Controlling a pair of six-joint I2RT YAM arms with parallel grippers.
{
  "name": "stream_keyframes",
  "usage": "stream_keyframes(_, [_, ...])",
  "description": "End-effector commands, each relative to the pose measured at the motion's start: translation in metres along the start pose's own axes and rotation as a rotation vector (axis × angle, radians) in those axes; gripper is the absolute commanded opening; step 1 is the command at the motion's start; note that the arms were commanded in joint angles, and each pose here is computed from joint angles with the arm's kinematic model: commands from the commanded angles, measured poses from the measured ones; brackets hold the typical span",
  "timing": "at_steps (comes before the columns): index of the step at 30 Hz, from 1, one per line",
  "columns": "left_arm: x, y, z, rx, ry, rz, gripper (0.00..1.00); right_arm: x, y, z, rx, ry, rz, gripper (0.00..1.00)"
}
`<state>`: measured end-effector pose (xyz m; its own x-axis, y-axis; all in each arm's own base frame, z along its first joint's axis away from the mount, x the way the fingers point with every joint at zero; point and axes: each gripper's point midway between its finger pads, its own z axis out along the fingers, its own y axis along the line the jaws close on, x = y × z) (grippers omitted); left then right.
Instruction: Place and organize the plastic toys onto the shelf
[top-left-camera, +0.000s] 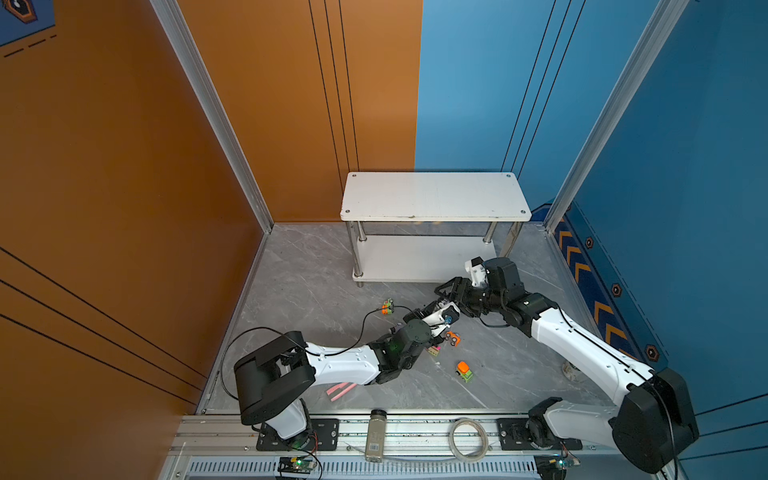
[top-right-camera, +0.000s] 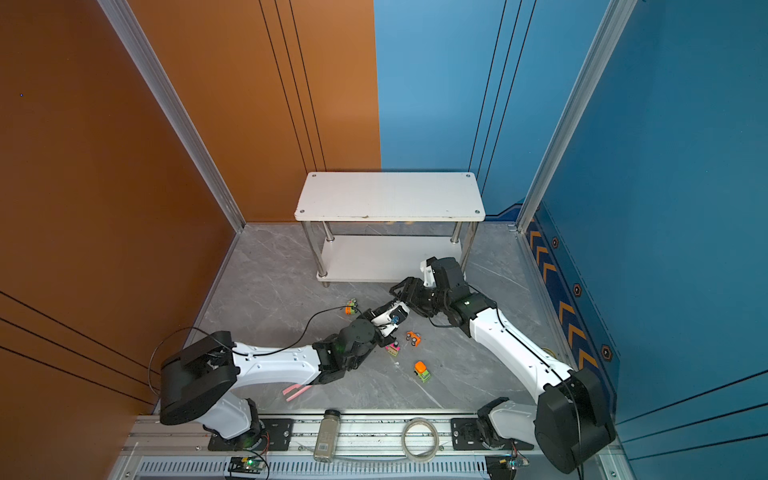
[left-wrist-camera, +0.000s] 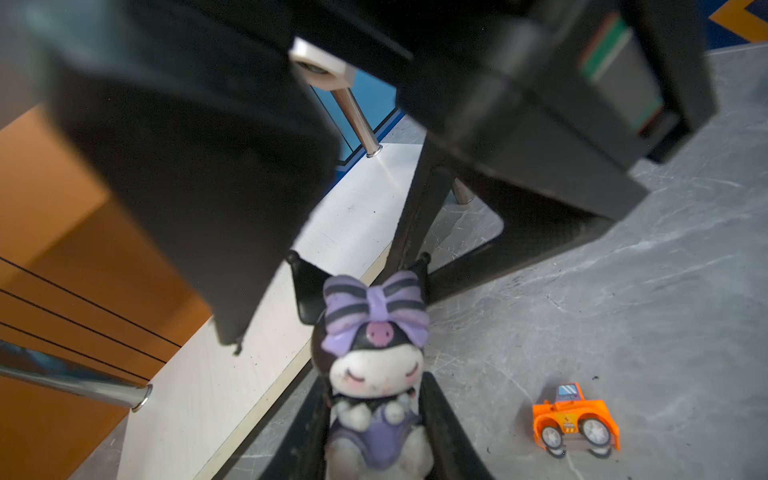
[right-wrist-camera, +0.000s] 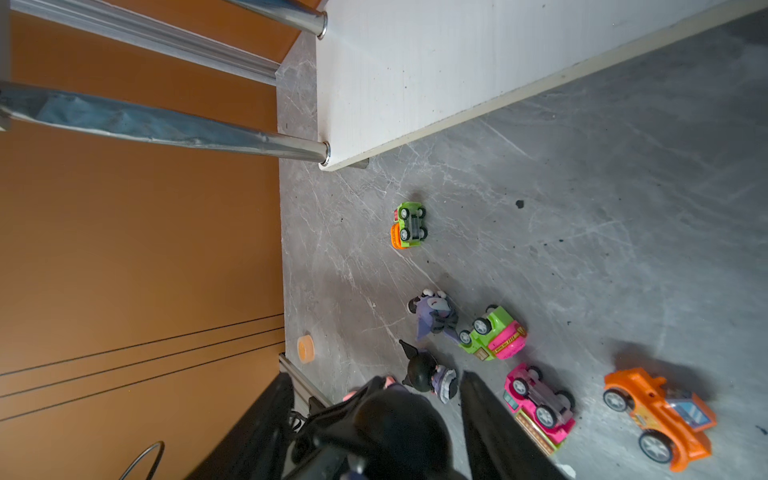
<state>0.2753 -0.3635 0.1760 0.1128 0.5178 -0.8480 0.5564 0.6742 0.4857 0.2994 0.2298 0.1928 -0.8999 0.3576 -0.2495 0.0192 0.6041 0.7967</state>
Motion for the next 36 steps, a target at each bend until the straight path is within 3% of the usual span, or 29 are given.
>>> stream_keyframes(1, [-0.014, 0.003, 0.002, -0.050, -0.024, 0.048, 0.00, 0.001, -0.003, 0.002, 0.035, 0.021, -0.016, 0.56])
stream_keyframes(6, [-0.013, 0.005, 0.003, -0.077, -0.021, 0.057, 0.00, 0.003, -0.002, 0.004, 0.030, 0.034, -0.014, 0.42])
stream_keyframes(13, [-0.012, 0.009, 0.004, -0.114, -0.022, 0.038, 0.00, 0.000, 0.003, 0.002, 0.025, 0.024, -0.043, 0.14])
stream_keyframes(14, [-0.013, 0.011, 0.004, -0.119, -0.024, 0.031, 0.04, 0.000, 0.004, 0.002, 0.028, 0.021, -0.054, 0.11])
stream_keyframes(16, [-0.014, 0.013, 0.004, -0.131, -0.028, 0.014, 0.24, -0.002, 0.004, 0.001, 0.042, 0.008, -0.089, 0.07])
stream_keyframes(18, [-0.016, 0.017, 0.002, -0.146, -0.035, -0.005, 0.27, -0.004, 0.004, -0.001, 0.074, -0.008, -0.138, 0.03])
stream_keyframes(19, [-0.017, 0.019, 0.001, -0.154, -0.041, -0.023, 0.35, -0.006, 0.003, -0.002, 0.094, -0.015, -0.168, 0.01])
stream_keyframes(23, [-0.022, 0.034, -0.006, -0.198, -0.062, -0.117, 0.90, -0.021, -0.002, -0.009, 0.199, -0.082, -0.299, 0.00])
stream_keyframes(24, [-0.023, 0.038, -0.008, -0.204, -0.068, -0.142, 0.97, -0.026, -0.004, -0.011, 0.224, -0.099, -0.325, 0.00])
stream_keyframes(31, [-0.028, 0.063, -0.032, -0.186, -0.120, -0.319, 0.98, -0.061, -0.022, -0.019, 0.438, -0.203, -0.537, 0.00])
stream_keyframes(36, [-0.013, 0.088, -0.040, -0.138, -0.072, -0.481, 0.98, -0.092, -0.045, -0.020, 0.640, -0.287, -0.673, 0.00])
